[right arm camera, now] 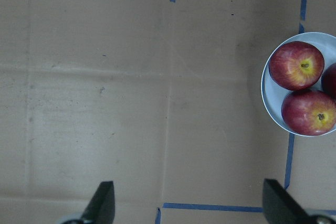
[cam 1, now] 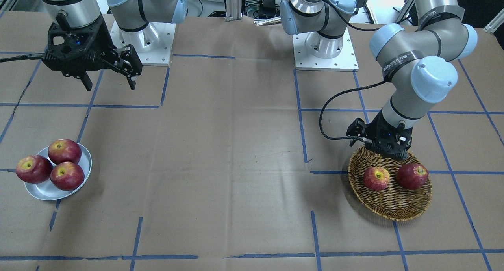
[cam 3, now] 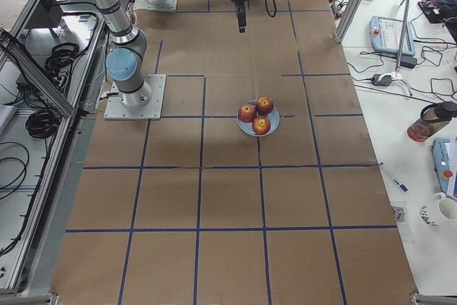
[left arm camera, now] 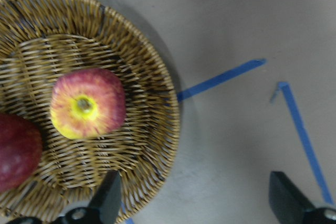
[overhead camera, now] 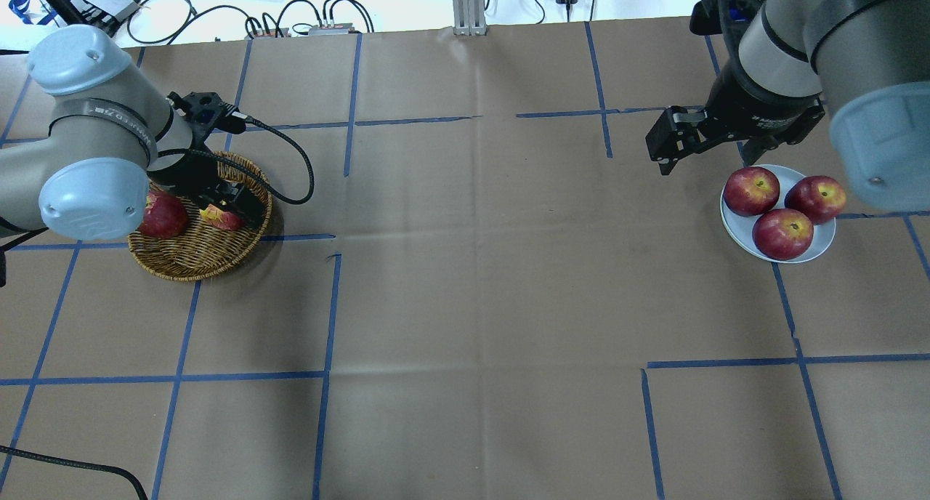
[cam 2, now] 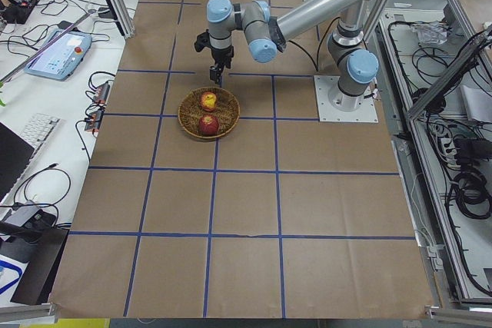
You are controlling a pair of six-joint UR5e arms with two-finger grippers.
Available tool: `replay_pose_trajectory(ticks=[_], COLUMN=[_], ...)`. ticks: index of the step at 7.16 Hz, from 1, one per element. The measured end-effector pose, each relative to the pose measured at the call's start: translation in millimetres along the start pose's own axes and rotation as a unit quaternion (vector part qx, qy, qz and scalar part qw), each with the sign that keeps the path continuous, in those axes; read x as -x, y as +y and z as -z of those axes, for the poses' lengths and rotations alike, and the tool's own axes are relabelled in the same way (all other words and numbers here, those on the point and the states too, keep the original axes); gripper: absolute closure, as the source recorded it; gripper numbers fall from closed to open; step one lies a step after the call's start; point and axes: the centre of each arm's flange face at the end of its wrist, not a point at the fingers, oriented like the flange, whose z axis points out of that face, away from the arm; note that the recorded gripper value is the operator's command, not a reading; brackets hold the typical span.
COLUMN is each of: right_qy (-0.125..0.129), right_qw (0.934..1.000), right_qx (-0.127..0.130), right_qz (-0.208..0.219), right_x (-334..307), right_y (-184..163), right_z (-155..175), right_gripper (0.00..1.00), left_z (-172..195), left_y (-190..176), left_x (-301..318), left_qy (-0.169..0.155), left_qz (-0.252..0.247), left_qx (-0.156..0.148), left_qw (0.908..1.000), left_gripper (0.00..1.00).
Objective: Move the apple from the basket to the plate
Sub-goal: 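Lower the left gripper into the basket over the yellow-red apple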
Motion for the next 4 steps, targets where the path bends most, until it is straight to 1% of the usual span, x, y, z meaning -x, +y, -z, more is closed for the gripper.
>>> replay_pose_trajectory(ticks=[2, 4], right_qy=[0.0, -0.001], right_qw=[1.0, 1.0], right_qx=[0.001, 0.001], right_qz=[0.0, 0.0], right_x=[0.0, 0.0], right_y=[-0.8, -0.8], right_z=[-1.0, -1.4], right_gripper=[0.0, 0.0], left_z=[-20.1, -42.7], left_y=[-0.5, -9.0], left_x=[28.5, 42.6], left_qy=[-0.003, -0.012], left_qz=[0.006, -0.004], left_qx=[-0.003, -0.012], left_qw=[1.0, 0.9999], left_gripper=[0.01, 0.01])
